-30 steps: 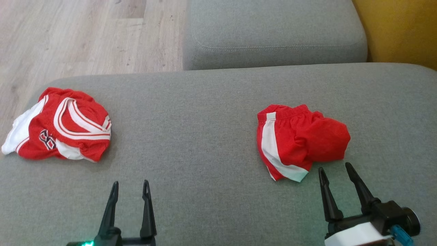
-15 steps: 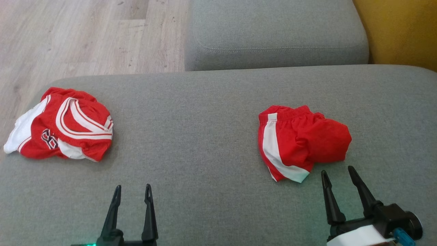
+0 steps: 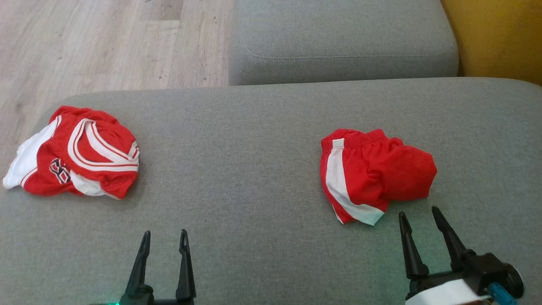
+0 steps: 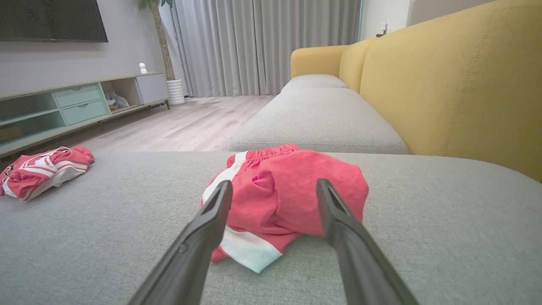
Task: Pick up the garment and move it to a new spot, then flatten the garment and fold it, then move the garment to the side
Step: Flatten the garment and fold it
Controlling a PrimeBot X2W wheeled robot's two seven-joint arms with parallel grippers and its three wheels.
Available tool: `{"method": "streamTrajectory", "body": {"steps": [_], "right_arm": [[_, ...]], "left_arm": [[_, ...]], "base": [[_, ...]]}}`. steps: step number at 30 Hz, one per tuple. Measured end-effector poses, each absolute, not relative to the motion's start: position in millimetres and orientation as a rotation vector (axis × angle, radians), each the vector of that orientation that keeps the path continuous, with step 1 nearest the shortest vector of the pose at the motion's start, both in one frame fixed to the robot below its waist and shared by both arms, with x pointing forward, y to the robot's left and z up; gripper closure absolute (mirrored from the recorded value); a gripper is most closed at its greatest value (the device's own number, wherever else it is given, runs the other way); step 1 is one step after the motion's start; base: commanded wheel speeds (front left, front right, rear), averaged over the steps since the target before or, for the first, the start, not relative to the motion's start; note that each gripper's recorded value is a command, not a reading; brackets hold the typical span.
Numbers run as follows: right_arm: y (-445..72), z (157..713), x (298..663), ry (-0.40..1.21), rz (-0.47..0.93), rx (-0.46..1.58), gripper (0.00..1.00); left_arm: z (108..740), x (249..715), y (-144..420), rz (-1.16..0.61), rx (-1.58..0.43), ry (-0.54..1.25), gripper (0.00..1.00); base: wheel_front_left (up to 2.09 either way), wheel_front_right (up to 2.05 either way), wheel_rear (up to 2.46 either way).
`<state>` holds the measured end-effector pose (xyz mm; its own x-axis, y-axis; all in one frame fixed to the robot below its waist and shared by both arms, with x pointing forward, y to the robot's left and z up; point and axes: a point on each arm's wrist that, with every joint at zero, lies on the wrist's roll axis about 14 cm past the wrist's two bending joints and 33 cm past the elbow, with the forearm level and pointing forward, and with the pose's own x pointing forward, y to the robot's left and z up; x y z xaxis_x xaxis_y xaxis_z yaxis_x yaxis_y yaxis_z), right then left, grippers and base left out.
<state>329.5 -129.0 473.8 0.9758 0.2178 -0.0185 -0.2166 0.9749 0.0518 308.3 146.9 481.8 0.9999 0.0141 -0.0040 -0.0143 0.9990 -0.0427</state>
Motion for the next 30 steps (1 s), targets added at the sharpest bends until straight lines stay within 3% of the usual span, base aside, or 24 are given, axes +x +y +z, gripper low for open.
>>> {"method": "streamTrajectory", "body": {"steps": [13,22,27,30], "right_arm": [[-136.5,464.4,329.0,0.056,0.186,0.086,0.0],[-140.4,460.6,351.1,0.067,0.17,0.088,0.0],[-152.4,461.4,359.3,0.063,0.132,0.081,0.0],[-165.0,458.6,356.3,0.073,0.089,0.083,0.0]], "left_arm": [[492.9,339.6,125.1,-0.11,-0.041,-0.032,0.0],[541.1,431.0,64.4,-0.49,0.062,-0.164,0.0],[532.4,444.8,-8.3,-0.826,0.096,-0.024,0.0],[524.8,453.2,-24.8,-0.943,0.126,0.077,0.0]], "base": [[0.0,0.0,0.0],[0.0,0.0,0.0],[0.0,0.0,0.0],[0.0,0.0,0.0]]}}
